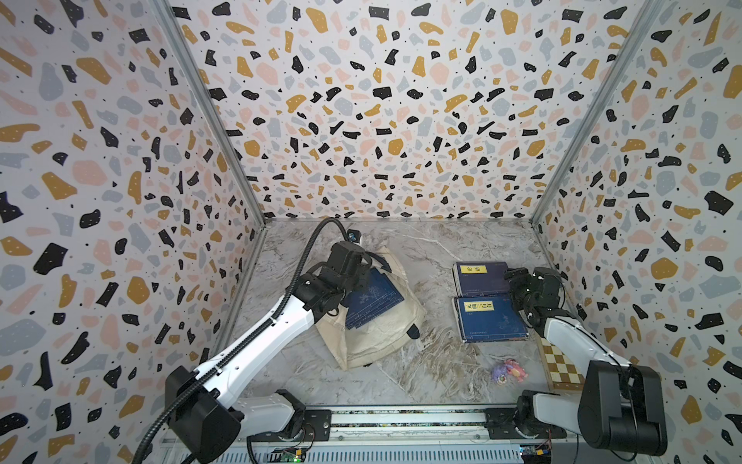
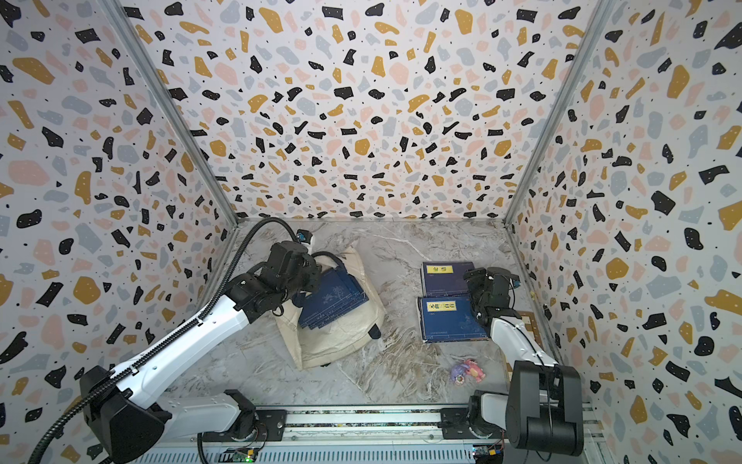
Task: Take out the books from the canvas bag
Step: Place the book on the book.
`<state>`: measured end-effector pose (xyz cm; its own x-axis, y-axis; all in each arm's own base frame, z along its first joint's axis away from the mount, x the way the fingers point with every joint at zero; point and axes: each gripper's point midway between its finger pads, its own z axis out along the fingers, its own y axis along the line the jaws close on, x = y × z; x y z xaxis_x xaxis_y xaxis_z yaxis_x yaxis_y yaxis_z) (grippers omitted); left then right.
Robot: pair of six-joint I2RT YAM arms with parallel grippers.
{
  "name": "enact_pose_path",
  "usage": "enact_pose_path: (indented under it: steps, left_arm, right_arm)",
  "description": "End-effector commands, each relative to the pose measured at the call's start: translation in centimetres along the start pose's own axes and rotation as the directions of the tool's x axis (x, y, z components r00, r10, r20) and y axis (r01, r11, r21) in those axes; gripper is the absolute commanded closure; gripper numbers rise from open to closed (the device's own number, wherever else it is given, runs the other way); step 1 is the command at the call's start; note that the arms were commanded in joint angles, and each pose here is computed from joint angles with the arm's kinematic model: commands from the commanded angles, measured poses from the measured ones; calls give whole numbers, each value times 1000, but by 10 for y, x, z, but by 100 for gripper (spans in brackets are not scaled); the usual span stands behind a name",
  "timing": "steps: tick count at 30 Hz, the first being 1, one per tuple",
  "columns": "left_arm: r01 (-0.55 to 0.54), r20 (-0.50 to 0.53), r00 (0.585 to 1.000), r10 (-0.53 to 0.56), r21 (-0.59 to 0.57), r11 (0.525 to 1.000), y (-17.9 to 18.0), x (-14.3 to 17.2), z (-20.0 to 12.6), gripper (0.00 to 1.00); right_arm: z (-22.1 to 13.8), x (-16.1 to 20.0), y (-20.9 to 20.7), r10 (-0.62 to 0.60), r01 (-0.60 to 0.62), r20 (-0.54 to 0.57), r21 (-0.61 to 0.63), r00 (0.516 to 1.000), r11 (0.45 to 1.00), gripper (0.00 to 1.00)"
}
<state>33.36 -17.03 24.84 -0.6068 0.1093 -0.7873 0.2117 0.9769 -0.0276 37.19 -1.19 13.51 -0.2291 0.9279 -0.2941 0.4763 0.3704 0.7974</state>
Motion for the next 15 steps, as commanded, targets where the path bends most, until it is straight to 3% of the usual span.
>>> enact_pose_path:
  steps: [1, 9, 12, 15]
  left_arm:
    - [-5, 27, 1000, 5, 2, 1000, 1, -7, -9, 100]
    - [-8, 39, 999, 7, 10, 1000, -1, -9, -13, 100]
    - [-3, 43, 999, 3, 18, 1000, -2, -10, -14, 100]
    - [-2, 45, 999, 1, 24, 1000, -2, -10, -15, 100]
  right_arm:
    - [-4, -2, 4, -41, 41, 7, 2, 999, 999, 19]
    - [-23, 13, 25, -110, 109, -23, -62, 994, 992, 19]
    - [-41, 40, 46, -226, 222, -21, -117, 974, 968, 18]
    - [-55, 79, 52, -295, 278, -86, -170, 952, 945, 18]
